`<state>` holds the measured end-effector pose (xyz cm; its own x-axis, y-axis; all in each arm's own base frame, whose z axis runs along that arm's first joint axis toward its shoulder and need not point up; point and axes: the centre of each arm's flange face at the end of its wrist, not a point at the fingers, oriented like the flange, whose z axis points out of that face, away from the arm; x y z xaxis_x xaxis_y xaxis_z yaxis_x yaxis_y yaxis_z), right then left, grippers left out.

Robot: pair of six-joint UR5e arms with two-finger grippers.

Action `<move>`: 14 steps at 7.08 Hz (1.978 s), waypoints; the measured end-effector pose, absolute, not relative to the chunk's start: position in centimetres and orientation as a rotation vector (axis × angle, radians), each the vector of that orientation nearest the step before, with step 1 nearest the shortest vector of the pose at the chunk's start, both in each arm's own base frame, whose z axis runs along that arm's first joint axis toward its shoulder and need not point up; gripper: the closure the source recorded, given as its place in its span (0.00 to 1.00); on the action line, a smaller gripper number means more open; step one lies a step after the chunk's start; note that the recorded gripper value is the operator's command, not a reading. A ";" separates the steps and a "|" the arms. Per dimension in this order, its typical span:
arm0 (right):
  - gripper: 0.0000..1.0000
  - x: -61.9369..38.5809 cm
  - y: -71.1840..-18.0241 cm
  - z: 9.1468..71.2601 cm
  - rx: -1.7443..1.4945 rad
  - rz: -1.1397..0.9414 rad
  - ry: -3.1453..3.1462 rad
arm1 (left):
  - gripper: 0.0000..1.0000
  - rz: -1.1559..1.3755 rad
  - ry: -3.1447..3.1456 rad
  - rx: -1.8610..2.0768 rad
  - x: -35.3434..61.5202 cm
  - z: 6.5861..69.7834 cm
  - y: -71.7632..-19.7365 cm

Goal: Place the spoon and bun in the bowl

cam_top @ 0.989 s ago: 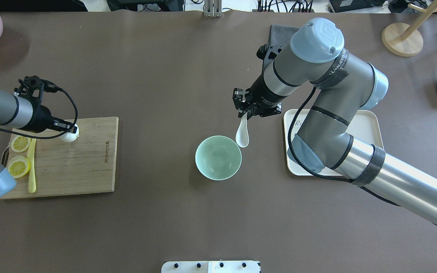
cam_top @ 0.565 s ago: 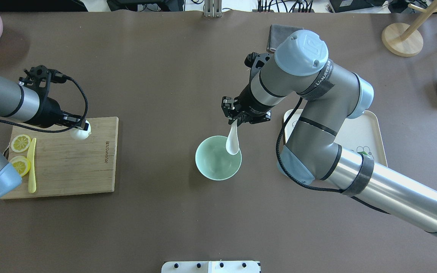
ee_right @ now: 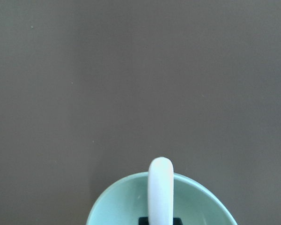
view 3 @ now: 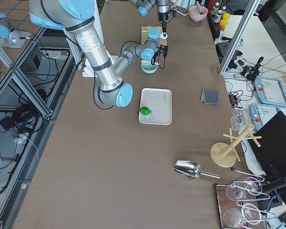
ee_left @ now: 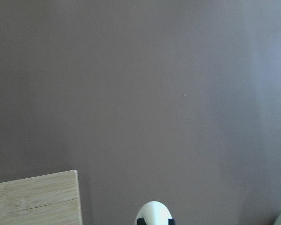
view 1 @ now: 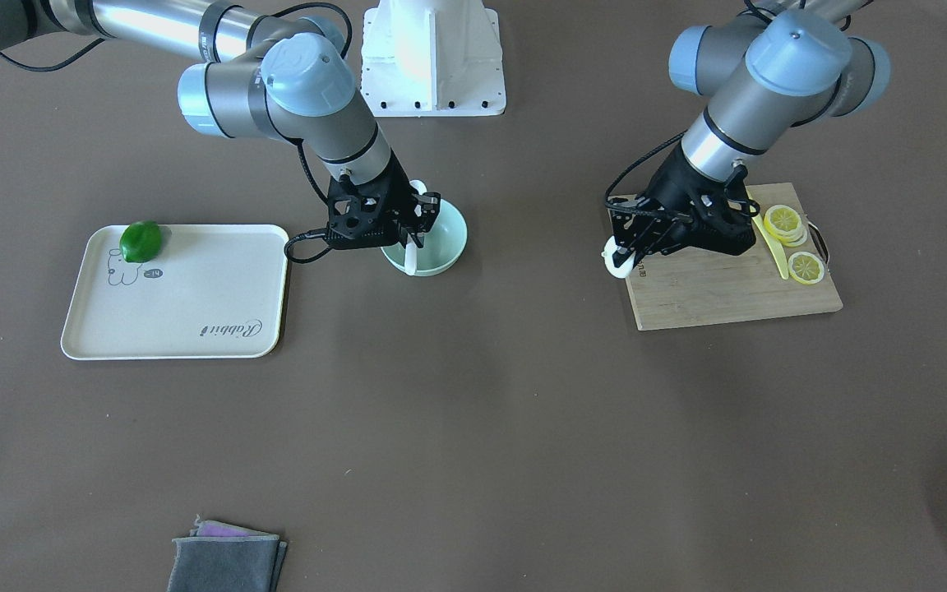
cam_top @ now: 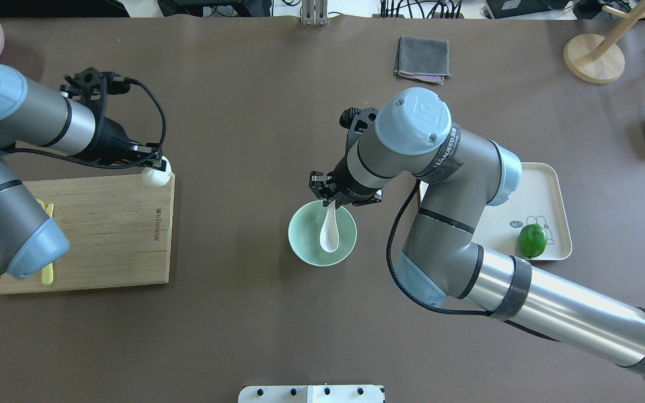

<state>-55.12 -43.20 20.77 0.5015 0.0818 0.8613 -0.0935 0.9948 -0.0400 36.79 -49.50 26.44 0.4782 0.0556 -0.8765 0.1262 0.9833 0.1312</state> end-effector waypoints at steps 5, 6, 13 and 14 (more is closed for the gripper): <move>0.00 -50.3 -47.1 20.2 0.004 0.135 -1.069 | 1.00 -0.125 1.143 0.120 41.9 20.5 -46.8; 0.00 -47.6 -48.4 20.6 0.003 0.127 -1.066 | 1.00 -0.124 1.157 0.118 44.7 18.9 -44.8; 0.00 -36.8 -50.1 27.6 0.073 0.018 -0.982 | 0.02 -0.149 1.208 0.162 55.8 18.3 -41.1; 0.00 -36.7 -50.2 27.8 0.073 0.019 -0.979 | 0.02 -0.172 1.204 0.197 55.7 18.0 -41.3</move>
<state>-36.69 -50.16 27.76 0.5575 -0.0168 0.8300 -0.0487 0.9974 0.0529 55.71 -41.28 17.96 0.3491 -0.0277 -0.9367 0.2359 0.9700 0.0592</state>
